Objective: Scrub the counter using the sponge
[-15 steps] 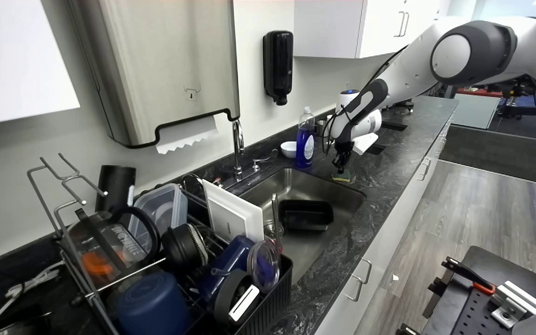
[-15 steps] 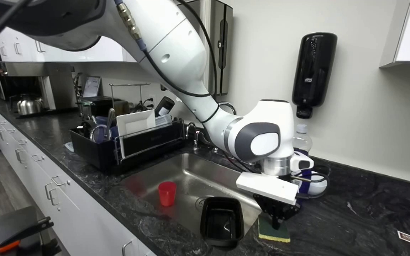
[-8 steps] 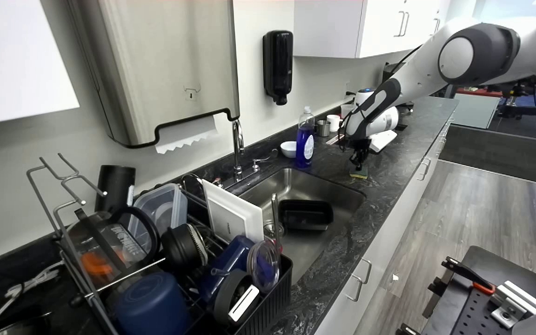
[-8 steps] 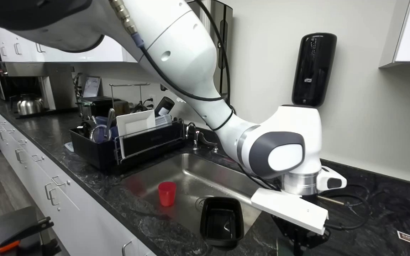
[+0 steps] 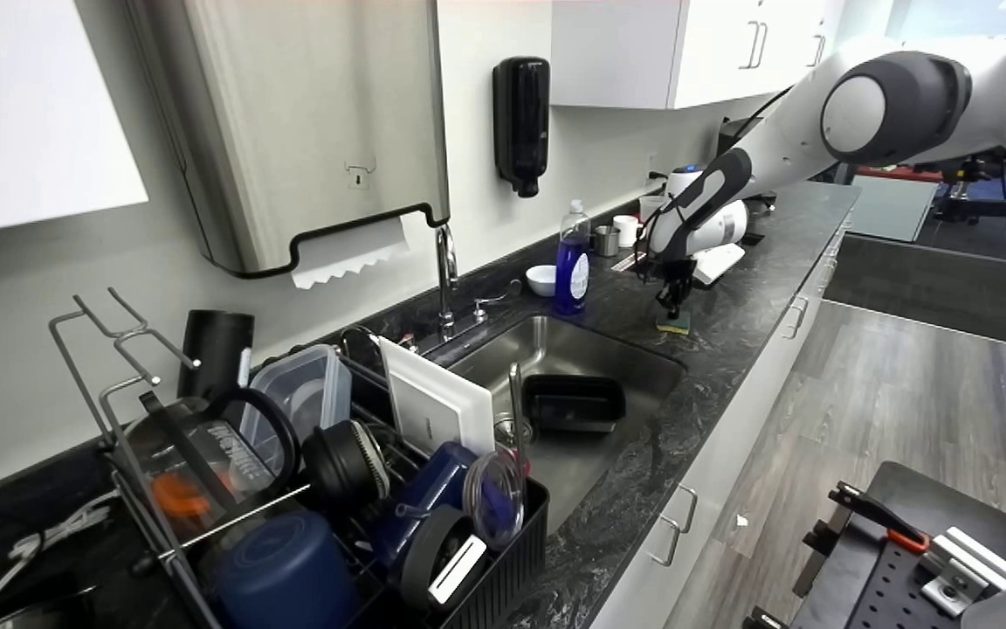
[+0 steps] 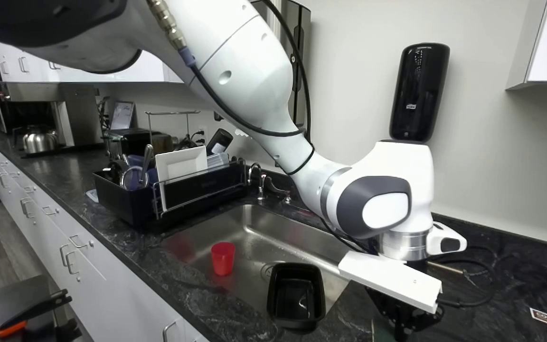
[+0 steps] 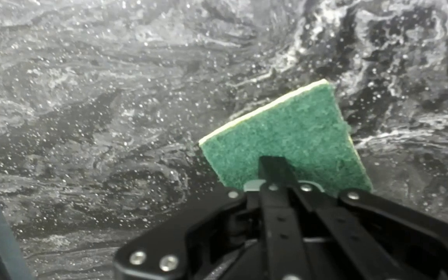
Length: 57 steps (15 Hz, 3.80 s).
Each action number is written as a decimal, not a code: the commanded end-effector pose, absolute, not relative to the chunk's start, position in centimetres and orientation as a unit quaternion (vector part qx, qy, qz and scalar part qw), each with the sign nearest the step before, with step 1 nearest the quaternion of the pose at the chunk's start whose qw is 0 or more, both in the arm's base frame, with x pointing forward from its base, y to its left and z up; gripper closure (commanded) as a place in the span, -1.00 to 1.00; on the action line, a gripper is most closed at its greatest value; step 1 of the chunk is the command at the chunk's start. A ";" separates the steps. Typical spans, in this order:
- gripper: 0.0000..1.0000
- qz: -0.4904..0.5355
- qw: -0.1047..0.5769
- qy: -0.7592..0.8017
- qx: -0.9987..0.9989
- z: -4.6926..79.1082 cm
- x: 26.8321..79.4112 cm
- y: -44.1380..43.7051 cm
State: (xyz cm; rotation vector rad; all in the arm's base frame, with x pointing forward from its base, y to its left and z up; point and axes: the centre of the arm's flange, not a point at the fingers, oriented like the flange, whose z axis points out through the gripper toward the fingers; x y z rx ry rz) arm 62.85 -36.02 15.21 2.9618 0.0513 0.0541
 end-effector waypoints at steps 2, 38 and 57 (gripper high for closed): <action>1.00 0.019 0.077 0.041 0.996 14.9 64.6 -32.5; 1.00 0.017 0.038 -0.013 0.999 20.2 65.6 -31.8; -1.00 -0.040 0.006 0.029 0.999 26.8 57.4 -25.5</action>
